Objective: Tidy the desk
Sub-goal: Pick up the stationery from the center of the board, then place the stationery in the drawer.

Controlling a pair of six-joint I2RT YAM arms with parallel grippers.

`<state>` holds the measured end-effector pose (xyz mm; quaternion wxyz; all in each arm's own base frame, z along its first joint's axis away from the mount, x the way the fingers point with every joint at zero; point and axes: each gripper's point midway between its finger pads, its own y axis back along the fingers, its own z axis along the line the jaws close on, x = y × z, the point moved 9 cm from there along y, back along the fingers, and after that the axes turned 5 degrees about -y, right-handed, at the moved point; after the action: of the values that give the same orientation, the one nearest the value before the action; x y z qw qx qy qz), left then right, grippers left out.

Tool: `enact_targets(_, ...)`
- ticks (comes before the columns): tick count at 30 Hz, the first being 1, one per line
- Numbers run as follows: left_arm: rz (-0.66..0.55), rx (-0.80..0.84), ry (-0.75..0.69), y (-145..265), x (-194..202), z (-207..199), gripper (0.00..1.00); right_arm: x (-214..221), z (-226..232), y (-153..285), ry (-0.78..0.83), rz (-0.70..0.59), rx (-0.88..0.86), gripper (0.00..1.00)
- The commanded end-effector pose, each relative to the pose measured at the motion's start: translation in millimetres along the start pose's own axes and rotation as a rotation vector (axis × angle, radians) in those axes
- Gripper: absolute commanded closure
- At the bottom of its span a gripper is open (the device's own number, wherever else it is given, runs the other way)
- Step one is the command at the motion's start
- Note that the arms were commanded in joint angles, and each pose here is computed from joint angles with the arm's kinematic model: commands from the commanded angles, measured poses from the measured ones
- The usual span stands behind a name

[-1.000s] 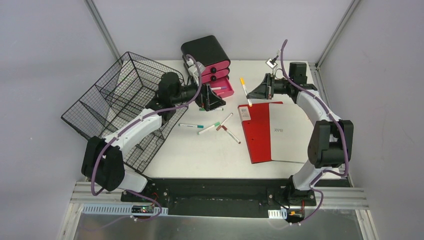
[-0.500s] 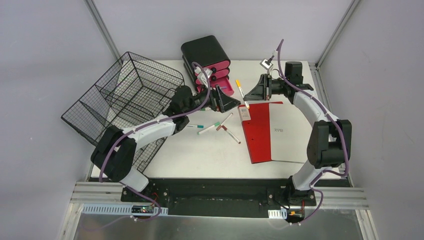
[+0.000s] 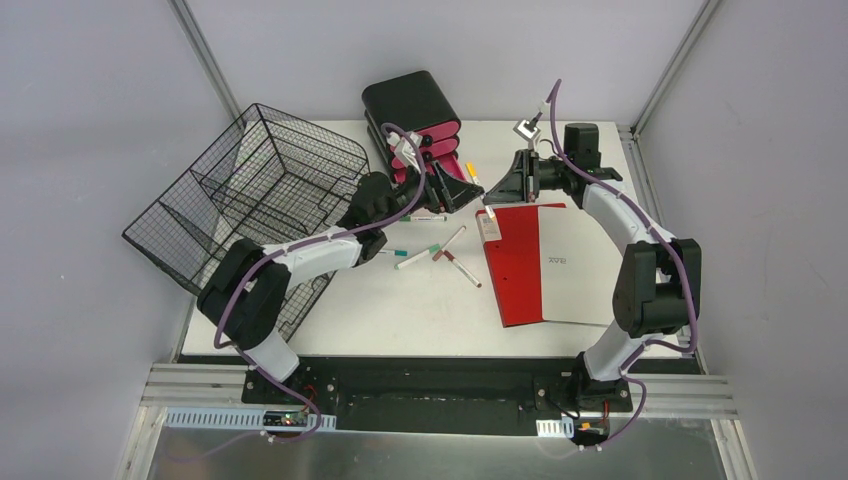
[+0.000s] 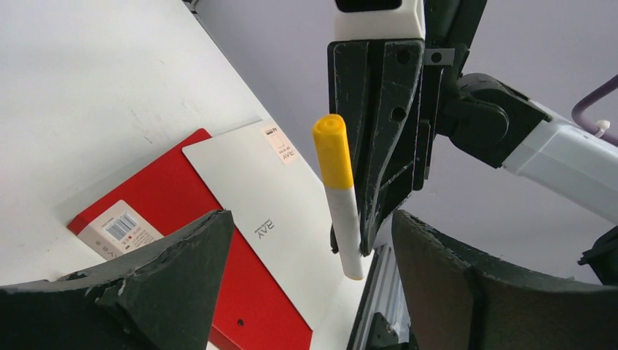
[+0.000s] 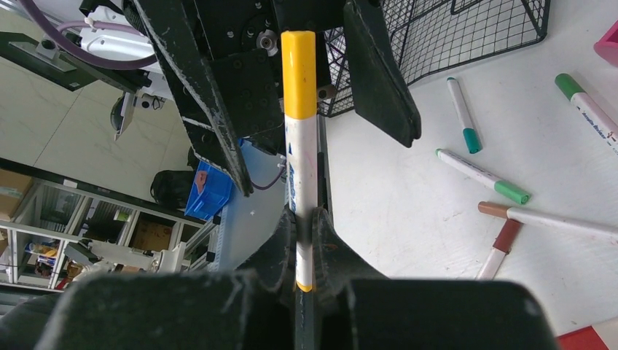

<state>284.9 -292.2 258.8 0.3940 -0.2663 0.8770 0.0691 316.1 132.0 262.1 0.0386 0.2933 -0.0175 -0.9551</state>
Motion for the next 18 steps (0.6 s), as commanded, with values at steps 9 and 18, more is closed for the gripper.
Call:
enact_targets(9,-0.074,0.104,0.02,-19,-17,-21,0.34,-6,21,-2,0.104,0.016,-0.047,1.0)
enact_targets(18,-0.062,0.104,0.038,-24,-16,-21,0.67,-5,21,-2,0.104,0.018,-0.049,1.0)
